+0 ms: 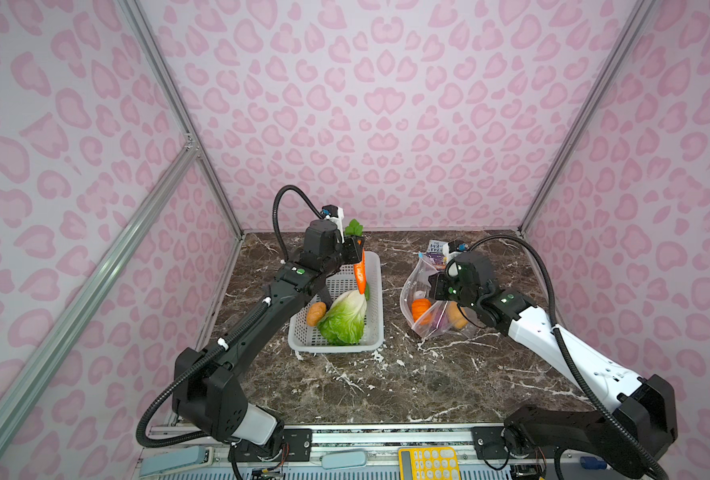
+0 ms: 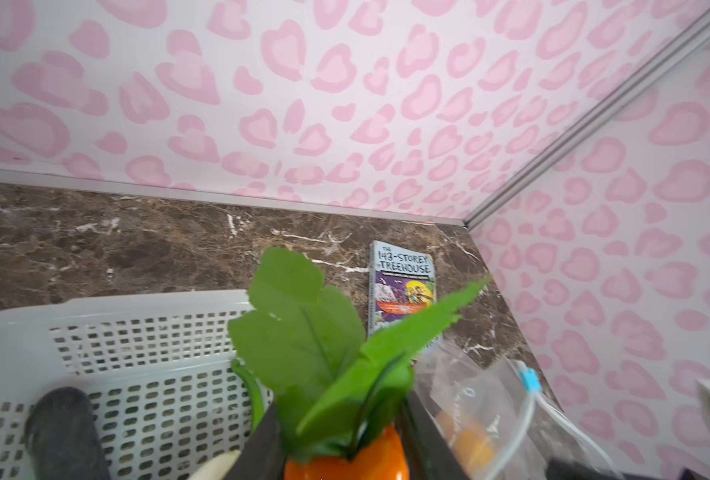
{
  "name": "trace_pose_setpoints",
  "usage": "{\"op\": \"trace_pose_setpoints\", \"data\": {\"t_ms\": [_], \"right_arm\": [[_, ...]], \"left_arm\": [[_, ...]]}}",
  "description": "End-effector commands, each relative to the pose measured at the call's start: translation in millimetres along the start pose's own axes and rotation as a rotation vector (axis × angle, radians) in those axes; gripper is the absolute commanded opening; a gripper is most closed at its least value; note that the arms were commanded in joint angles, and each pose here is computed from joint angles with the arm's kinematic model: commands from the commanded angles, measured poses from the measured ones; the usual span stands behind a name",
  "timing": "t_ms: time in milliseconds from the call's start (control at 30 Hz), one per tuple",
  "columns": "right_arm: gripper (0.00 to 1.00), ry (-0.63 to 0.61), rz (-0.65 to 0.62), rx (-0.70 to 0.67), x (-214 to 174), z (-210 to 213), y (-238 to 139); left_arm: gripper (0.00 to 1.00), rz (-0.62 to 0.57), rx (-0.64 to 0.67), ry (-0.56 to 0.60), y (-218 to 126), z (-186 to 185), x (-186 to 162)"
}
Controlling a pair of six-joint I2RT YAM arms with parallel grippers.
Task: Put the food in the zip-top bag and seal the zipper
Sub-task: 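Lift the orange carrot with the left gripper and carry it to the bag, then lower the orange carrot into the bag mouth and open the left gripper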
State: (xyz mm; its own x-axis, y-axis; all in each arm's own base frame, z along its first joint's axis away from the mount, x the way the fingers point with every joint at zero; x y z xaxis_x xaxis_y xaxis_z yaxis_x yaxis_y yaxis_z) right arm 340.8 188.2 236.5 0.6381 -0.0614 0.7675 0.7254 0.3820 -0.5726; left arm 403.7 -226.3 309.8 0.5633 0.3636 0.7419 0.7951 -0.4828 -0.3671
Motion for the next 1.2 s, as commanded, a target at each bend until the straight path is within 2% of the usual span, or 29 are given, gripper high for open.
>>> {"op": "trace_pose_setpoints", "data": {"t_ms": [0, 333, 633, 1167], "right_arm": [[0.00, 0.008, -0.021, 0.016, 4.1, 3.2, -0.8], [0.00, 0.028, -0.025, 0.053, 7.0, 10.6, -4.3], [0.00, 0.038, -0.020, 0.065, 7.3, 13.0, -4.4], [0.00, 0.040, -0.019, 0.084, 10.4, 17.3, -2.0]], "left_arm": [[0.38, -0.058, -0.090, -0.050, -13.3, -23.8, 3.8], [0.37, -0.189, -0.233, -0.079, -33.1, -72.8, -14.2], [0.37, -0.255, -0.336, -0.042, -25.1, -111.6, -32.4], [0.37, -0.271, -0.364, 0.032, 14.3, -120.9, -79.2]]}}
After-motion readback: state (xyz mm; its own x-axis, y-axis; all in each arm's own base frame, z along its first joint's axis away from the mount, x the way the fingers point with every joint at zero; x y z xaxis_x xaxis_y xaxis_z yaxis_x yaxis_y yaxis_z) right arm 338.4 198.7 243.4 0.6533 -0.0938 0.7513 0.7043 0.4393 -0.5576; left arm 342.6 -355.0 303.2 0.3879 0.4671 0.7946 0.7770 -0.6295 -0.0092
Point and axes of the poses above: each gripper's point midway between its finger pads, its own y axis out along the fingers, its own z axis along the line the jaws close on, x = y × z, the point moved 1 cm from there along -y, back along the fingers, and after that the axes turned 7 degrees about -y, right-handed, at the moved point
